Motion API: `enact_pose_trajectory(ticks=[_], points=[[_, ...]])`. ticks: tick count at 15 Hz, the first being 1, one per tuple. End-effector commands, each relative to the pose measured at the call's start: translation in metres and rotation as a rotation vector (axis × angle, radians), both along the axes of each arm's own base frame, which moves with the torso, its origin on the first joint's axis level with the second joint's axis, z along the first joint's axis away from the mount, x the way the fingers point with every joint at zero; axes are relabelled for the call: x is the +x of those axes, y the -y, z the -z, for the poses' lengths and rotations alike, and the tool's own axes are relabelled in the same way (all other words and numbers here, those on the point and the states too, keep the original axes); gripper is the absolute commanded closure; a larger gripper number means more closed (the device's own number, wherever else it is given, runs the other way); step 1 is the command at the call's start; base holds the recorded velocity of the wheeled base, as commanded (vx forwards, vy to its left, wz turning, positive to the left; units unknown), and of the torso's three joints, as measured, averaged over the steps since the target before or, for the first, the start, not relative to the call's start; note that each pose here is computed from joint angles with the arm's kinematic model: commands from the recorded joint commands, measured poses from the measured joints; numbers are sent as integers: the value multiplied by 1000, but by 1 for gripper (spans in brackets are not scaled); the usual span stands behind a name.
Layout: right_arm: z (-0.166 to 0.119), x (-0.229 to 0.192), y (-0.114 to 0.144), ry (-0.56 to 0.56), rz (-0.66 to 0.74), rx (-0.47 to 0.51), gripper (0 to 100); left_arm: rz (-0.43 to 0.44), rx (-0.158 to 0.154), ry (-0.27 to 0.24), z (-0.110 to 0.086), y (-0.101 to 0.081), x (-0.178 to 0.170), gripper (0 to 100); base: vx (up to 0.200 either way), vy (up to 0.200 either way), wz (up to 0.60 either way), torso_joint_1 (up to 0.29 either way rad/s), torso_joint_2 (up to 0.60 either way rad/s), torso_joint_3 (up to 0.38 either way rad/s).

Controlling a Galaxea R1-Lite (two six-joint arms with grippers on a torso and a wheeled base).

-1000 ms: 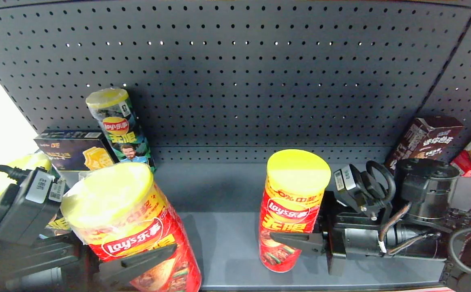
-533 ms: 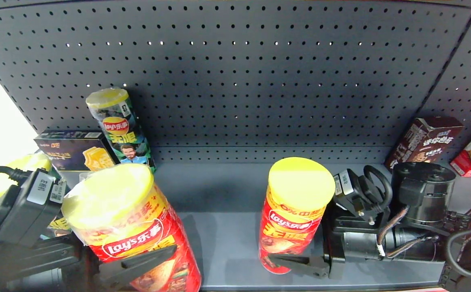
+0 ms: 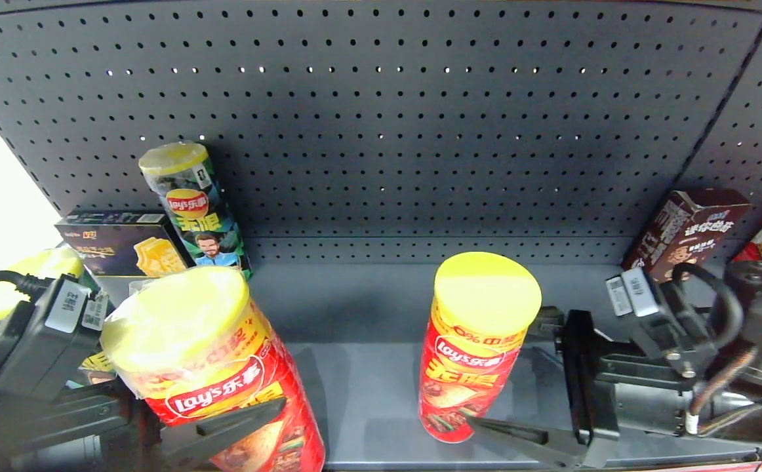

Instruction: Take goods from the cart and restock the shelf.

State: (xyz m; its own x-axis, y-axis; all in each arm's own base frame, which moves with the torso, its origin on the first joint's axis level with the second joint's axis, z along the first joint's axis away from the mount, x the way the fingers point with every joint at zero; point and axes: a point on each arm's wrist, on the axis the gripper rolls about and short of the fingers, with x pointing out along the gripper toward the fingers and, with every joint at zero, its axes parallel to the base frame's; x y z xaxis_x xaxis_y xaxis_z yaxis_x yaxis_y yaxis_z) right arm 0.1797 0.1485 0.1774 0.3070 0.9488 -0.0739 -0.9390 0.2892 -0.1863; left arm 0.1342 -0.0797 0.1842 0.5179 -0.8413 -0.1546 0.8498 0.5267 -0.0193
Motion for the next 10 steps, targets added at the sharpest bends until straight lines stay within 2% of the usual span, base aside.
enact_pose_trajectory(ticks=[1,4,7,10], points=[[-30,-36,29,115,86,83,0,1,0,-2,0,0,0,100,0,0,0,0,0,0],[-48,-75,61,166,224,124,0,6,0,0,0,1,0,100,0,0,0,0,0,0],[-38,-113,92,146,348,108,0,7,0,0,0,1,-1,100,0,0,0,0,0,0],[-12,-155,127,100,502,101,0,9,0,1,0,1,0,100,0,0,0,0,0,0]])
